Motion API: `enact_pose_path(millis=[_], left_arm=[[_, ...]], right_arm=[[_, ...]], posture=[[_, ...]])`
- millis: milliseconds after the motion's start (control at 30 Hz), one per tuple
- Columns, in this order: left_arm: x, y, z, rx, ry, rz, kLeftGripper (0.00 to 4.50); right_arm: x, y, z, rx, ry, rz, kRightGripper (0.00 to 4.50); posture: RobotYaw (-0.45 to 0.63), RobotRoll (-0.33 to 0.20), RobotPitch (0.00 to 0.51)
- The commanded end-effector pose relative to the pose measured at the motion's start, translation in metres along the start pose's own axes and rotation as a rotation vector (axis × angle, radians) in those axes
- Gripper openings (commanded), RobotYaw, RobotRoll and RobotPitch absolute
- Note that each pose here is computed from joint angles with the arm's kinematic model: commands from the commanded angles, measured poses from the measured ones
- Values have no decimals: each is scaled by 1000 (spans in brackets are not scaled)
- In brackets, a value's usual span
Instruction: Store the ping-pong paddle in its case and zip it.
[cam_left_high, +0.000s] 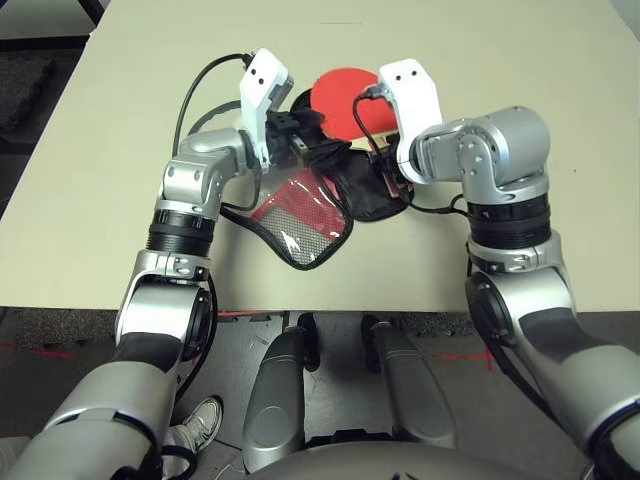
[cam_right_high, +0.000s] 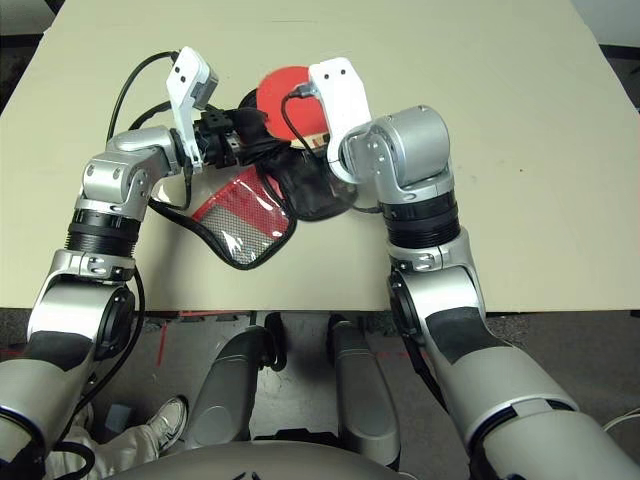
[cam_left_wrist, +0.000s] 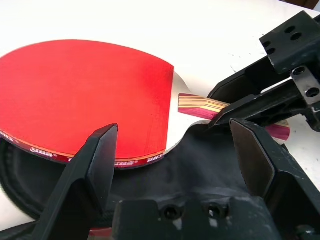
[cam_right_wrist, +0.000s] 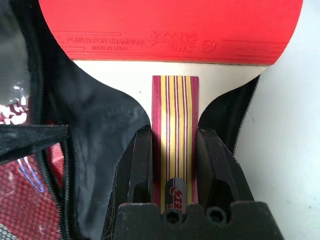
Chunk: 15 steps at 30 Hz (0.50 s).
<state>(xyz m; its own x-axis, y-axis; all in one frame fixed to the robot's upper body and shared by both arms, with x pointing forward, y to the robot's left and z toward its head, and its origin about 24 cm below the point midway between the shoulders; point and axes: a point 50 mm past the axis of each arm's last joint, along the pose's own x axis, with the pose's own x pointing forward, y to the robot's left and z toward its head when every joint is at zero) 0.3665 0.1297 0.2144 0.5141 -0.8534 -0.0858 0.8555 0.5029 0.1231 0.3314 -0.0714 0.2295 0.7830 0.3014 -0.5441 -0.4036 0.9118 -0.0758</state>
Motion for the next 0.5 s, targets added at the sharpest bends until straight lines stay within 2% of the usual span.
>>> enact_pose_path(millis=[33, 333, 500], left_arm=[[2, -2, 5, 16, -3, -24, 4500], [3, -1, 4, 17, 2, -25, 4500], [2, -1, 5, 20, 5, -22, 4500]], right_arm=[[-13, 6, 14, -35, -68, 26, 1066], [7, -3, -22, 13, 71, 20, 1066], [12, -7, -31, 33, 116, 7, 1066]], posture=[[-105, 0, 297], [-95, 0, 301], [-84, 0, 304]])
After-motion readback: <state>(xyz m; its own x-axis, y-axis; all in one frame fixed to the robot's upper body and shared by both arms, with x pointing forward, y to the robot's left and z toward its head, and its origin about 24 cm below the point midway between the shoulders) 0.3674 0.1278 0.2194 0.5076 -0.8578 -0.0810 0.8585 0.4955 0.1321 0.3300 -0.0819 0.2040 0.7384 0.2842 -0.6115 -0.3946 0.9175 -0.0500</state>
